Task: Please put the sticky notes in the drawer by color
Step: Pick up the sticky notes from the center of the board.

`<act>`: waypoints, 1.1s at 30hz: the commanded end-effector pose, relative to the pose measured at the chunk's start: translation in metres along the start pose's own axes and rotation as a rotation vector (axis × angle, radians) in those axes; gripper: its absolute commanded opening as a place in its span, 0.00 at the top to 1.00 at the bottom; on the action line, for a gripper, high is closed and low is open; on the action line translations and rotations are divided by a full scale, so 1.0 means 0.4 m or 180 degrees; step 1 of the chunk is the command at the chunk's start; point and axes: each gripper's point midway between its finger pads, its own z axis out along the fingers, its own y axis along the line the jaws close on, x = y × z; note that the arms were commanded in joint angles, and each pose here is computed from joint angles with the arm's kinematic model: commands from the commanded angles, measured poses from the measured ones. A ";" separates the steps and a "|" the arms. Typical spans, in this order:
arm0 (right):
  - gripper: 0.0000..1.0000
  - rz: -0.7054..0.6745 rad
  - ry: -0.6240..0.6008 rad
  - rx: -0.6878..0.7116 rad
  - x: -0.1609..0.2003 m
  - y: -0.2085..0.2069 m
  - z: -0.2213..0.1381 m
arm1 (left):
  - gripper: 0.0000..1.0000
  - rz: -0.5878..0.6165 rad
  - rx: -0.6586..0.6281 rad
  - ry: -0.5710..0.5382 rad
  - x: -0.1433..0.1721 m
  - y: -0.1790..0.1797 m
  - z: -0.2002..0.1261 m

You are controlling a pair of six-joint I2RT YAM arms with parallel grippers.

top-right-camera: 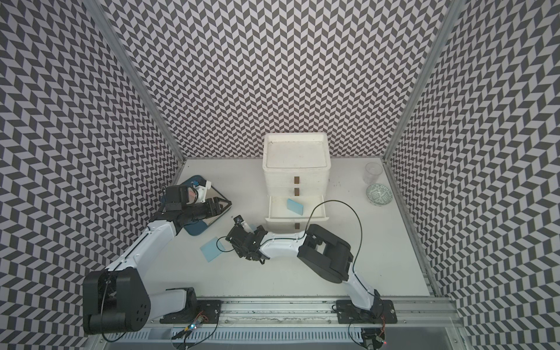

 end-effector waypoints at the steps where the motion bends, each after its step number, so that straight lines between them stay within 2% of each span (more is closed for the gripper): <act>1: 0.06 0.0003 -0.0044 0.0000 -0.022 -0.008 -0.011 | 0.35 0.0018 0.0050 -0.0022 -0.003 -0.002 0.001; 6: 0.08 -0.0050 0.0173 -0.0074 0.042 0.008 0.030 | 0.35 0.0019 0.0046 -0.0022 -0.002 -0.002 0.001; 10: 0.17 -0.0045 0.0262 -0.0148 0.077 0.010 0.039 | 0.35 -0.0012 0.0067 0.0017 0.003 0.001 0.008; 13: 0.25 -0.0010 0.0222 -0.0235 0.072 0.006 0.025 | 0.35 -0.0026 0.0088 0.0042 0.007 0.002 0.012; 17: 0.29 0.0111 0.0113 -0.0378 0.045 -0.011 -0.005 | 0.35 -0.0040 0.0122 0.0071 0.013 0.000 0.016; 24: 0.28 0.0298 -0.0303 -0.0545 -0.057 -0.047 -0.117 | 0.35 0.0009 0.0452 0.0096 0.018 -0.048 0.021; 30: 0.28 0.0550 -0.0782 -0.0756 -0.155 -0.097 -0.256 | 0.36 0.0190 0.1133 0.0140 0.026 -0.161 0.016; 33: 0.29 0.0691 -0.0938 -0.0801 -0.177 -0.140 -0.305 | 0.37 0.0323 0.1481 0.0226 0.041 -0.228 0.010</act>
